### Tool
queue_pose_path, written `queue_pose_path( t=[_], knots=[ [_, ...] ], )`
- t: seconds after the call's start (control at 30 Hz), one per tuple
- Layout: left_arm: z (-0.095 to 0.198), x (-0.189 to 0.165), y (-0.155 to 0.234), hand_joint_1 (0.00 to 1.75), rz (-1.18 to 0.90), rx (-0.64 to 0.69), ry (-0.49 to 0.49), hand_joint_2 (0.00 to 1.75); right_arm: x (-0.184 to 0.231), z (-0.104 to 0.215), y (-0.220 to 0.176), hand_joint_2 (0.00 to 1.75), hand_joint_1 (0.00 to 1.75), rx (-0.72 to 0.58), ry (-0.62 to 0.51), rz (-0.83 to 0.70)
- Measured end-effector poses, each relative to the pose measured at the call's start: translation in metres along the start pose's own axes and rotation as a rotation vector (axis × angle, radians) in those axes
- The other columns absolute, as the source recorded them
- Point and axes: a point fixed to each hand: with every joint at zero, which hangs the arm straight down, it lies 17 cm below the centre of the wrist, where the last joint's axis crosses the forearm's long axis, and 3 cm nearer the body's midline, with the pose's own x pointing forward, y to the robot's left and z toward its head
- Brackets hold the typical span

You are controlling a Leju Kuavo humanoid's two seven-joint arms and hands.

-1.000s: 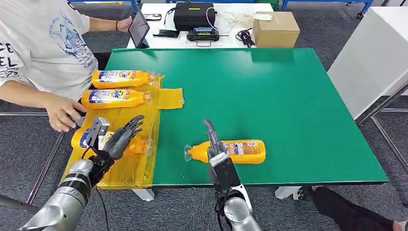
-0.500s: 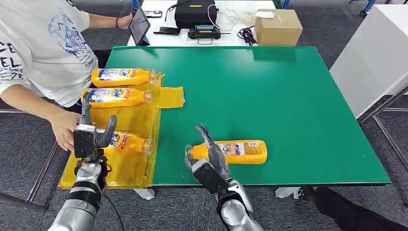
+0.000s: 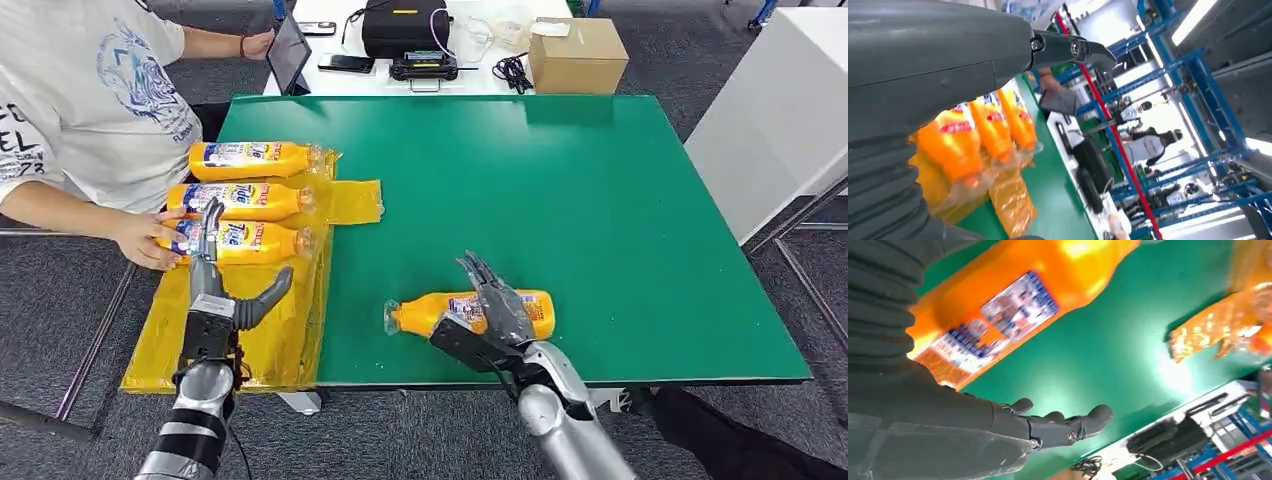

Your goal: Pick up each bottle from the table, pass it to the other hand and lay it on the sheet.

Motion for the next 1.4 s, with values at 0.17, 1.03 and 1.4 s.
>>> queue_pose_path(
  t=[0.17,1.03,1.4],
  knots=[
    [0.001,0.001,-0.002,0.00,0.008,0.001,0.004,1.75,-0.007,0.001,-0.006,1.75,0.00,0.006,0.007,0.025],
    [0.020,-0.020,-0.057,0.00,0.145,-0.109,0.127,1.75,-0.112,0.017,-0.007,1.75,0.00,0.298,0.242,0.094],
    [0.022,-0.023,-0.070,0.00,0.177,-0.147,0.147,1.75,-0.149,0.040,-0.024,1.75,0.00,0.451,0.332,0.184]
  ],
)
